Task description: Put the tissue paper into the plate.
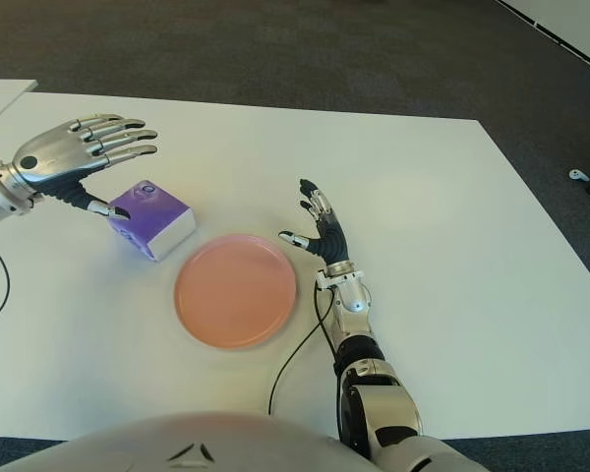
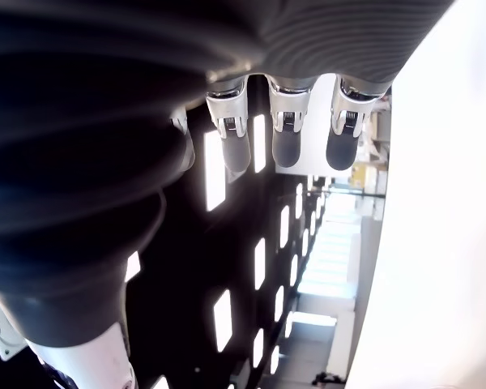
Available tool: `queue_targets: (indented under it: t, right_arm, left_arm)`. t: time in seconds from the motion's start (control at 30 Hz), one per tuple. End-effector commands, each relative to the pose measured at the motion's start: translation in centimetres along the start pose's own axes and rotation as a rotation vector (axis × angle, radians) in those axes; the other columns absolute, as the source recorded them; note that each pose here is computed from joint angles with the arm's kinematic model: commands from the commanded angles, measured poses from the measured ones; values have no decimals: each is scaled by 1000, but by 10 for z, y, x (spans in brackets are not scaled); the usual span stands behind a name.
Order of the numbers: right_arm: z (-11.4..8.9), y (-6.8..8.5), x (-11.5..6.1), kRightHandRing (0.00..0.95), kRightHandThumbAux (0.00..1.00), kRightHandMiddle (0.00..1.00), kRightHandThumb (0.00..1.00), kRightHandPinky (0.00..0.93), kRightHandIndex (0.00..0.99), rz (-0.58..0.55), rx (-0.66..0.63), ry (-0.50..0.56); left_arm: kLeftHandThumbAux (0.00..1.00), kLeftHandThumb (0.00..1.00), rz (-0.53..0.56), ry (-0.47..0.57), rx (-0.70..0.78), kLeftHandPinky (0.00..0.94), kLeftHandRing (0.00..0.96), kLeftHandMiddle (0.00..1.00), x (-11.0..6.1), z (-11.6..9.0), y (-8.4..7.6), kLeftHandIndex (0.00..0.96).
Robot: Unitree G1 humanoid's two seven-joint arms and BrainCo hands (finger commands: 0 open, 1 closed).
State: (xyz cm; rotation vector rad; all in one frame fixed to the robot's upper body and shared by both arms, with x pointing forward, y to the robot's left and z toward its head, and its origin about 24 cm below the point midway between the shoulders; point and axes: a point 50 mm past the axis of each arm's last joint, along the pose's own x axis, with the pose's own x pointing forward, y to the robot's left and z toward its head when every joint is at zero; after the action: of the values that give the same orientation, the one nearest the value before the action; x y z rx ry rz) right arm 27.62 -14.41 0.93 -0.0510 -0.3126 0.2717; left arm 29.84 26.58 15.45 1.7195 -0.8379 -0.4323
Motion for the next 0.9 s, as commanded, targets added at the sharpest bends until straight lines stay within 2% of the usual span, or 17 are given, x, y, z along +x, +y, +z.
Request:
queue_targets:
  t: [0.03,0.27,0.43,0.77,0.9]
  right_arm:
    - [-55,20,-88,0,821,0,0,0,0,-58,114,381]
    - [-54,21,-88,0,810,0,0,0,0,-70,124,361]
    - [-53,21,-89,0,805,0,0,0,0,-59,118,356]
    - [-50,23,-90,0,824,0,0,0,0,-59,118,316]
    - [-53,22,-90,0,839,0,0,0,0,-77,109,358]
  left_arm:
    - [107,404,-15,3,-136,0,0,0,1,15,-9,0]
    - [112,425,-33,4,-193,0,0,0,4,23,-14,0]
    - [115,434,-93,-4,-193,0,0,0,2,26,-25,0]
    - [109,442,-244,-34,-107,0,0,0,-2,24,-36,0]
    - [109,429,-281,-61,-56,0,0,0,-3,22,-39,0]
